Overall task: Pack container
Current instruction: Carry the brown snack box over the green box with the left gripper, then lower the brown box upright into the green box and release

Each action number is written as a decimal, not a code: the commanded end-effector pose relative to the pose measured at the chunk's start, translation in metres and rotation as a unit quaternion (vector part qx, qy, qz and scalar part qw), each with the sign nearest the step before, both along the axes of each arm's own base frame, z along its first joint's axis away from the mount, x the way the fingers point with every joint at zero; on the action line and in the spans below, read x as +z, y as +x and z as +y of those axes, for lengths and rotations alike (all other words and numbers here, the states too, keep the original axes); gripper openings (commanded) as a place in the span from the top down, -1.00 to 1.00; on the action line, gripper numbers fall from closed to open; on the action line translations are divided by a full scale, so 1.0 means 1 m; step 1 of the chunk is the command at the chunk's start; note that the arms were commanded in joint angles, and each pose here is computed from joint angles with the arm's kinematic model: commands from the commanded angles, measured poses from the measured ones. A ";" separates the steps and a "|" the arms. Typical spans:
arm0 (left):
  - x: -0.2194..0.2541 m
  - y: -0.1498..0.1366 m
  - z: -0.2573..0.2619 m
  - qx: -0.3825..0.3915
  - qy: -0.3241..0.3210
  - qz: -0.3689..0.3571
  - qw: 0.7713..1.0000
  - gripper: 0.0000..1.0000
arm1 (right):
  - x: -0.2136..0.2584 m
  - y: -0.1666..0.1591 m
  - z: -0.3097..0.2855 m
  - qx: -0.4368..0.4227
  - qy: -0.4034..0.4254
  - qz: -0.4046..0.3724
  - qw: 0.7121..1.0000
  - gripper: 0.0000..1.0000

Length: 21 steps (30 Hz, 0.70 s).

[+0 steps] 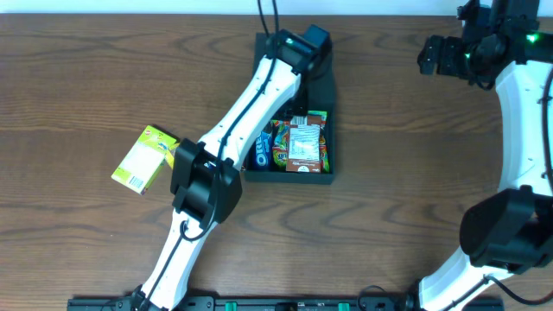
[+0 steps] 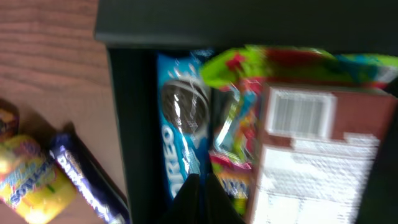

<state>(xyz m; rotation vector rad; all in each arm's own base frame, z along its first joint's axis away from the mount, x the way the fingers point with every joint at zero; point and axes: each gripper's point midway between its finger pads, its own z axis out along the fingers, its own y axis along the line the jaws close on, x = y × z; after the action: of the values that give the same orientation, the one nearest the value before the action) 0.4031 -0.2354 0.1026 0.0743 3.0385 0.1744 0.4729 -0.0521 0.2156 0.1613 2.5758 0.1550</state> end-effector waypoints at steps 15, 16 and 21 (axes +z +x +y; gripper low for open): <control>-0.044 -0.029 -0.039 -0.053 -0.090 0.075 0.992 0.88 | -0.002 0.002 -0.003 0.005 -0.003 -0.002 1.000 -0.99; -0.044 -0.029 -0.042 -0.054 -0.095 0.076 0.991 0.89 | -0.002 0.002 -0.003 0.006 -0.003 -0.002 1.000 -0.98; -0.044 -0.030 -0.041 -0.064 -0.094 0.078 0.990 0.88 | -0.002 0.002 -0.003 0.006 -0.003 -0.002 1.000 -0.99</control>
<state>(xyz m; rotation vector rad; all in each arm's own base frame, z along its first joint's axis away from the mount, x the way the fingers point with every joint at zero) 0.3760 -0.2762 0.0536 0.2374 3.1758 -0.1186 0.4747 -0.0524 0.2167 0.1593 2.5673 0.1533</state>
